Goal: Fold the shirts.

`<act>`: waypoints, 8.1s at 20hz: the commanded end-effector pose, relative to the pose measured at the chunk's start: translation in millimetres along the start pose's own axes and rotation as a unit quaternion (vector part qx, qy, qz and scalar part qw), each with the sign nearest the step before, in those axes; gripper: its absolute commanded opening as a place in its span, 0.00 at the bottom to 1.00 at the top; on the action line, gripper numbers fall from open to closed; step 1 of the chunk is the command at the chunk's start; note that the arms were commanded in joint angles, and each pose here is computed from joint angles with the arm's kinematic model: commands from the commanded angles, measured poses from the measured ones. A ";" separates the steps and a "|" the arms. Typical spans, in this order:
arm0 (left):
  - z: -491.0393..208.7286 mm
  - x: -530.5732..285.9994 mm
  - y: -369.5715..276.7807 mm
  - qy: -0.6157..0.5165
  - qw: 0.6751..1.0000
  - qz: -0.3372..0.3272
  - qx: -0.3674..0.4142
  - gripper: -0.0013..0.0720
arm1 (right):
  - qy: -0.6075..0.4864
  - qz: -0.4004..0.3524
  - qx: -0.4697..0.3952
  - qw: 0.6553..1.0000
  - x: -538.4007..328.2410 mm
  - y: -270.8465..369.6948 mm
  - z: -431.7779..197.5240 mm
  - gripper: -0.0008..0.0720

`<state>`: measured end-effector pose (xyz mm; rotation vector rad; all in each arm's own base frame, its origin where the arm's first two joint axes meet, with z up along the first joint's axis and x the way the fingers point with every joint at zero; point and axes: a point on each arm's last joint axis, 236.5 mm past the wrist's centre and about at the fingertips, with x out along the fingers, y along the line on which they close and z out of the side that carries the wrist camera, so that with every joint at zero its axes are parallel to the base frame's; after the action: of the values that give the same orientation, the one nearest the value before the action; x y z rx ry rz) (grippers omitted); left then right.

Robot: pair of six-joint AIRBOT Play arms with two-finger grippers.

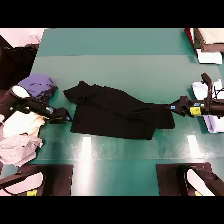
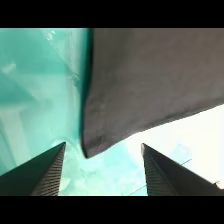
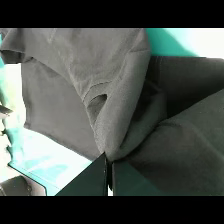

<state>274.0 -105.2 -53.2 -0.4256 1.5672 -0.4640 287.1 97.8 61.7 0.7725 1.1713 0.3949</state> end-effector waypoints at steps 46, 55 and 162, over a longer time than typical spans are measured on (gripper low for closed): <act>142.6 -170.9 -127.7 -0.218 0.956 0.084 0.177 0.05 | -0.050 -0.161 -0.025 0.985 -140.1 15.6 98.9 0.04; 229.0 -152.4 -92.8 -0.305 0.940 0.086 0.128 0.90 | -0.130 -0.143 -0.096 0.976 27.9 6.8 203.0 0.65; 218.5 -176.4 -59.9 -0.257 0.952 0.129 0.105 0.76 | -0.049 -0.190 -0.219 0.956 -11.9 37.4 210.6 0.45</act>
<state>519.5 -95.8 117.6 -0.1322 0.9353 -0.2978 507.8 48.0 122.1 0.2152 1.0213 0.2445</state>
